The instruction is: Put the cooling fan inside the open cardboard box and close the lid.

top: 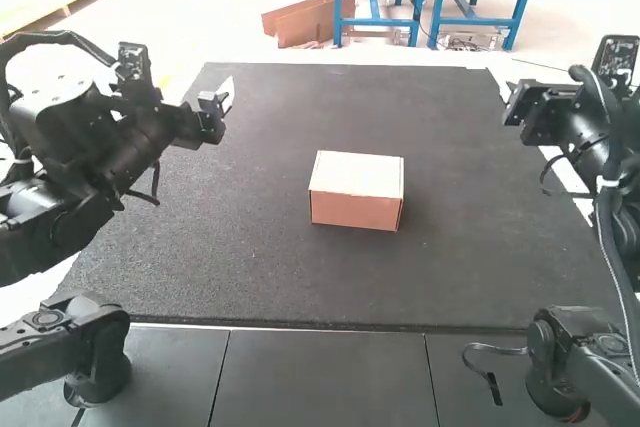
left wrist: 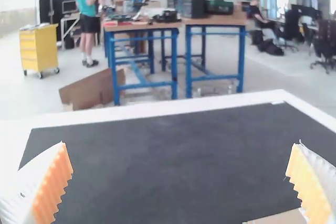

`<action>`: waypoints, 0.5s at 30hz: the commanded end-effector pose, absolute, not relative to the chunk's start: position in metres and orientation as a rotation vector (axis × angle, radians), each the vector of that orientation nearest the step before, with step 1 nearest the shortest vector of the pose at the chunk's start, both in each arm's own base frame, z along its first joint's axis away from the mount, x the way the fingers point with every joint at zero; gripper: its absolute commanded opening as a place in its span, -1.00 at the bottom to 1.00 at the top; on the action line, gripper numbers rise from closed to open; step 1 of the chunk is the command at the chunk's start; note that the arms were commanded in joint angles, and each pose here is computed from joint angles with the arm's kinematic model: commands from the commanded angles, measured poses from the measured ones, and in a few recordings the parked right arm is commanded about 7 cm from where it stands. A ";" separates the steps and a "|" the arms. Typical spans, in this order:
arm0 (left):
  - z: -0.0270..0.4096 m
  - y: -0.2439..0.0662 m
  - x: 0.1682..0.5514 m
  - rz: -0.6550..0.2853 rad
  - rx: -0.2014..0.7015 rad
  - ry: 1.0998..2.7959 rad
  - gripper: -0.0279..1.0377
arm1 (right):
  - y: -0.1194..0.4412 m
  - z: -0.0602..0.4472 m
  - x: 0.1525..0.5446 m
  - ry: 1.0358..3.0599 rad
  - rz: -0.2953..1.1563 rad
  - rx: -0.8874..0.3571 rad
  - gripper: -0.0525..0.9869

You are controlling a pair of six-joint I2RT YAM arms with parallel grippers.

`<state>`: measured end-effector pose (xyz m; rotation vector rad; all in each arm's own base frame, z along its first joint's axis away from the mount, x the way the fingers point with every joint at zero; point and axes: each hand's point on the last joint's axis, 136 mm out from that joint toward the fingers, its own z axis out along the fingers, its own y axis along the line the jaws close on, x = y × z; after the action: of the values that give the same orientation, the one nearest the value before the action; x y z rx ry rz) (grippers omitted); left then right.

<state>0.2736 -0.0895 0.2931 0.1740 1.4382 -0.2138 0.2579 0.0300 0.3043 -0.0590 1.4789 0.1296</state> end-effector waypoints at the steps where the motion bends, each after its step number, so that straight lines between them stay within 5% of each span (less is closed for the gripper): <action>1: 0.290 -0.072 0.262 -0.181 0.108 1.387 0.86 | 0.013 0.289 0.250 1.449 0.036 -0.012 0.85; 15: 0.227 -0.052 0.234 -0.153 0.072 1.376 0.85 | -0.005 0.229 0.240 1.365 -0.070 0.033 0.85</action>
<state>0.2380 -0.0590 0.2231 0.1001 1.4064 -0.1648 0.2392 0.0066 0.2329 -0.0051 1.3704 -0.0145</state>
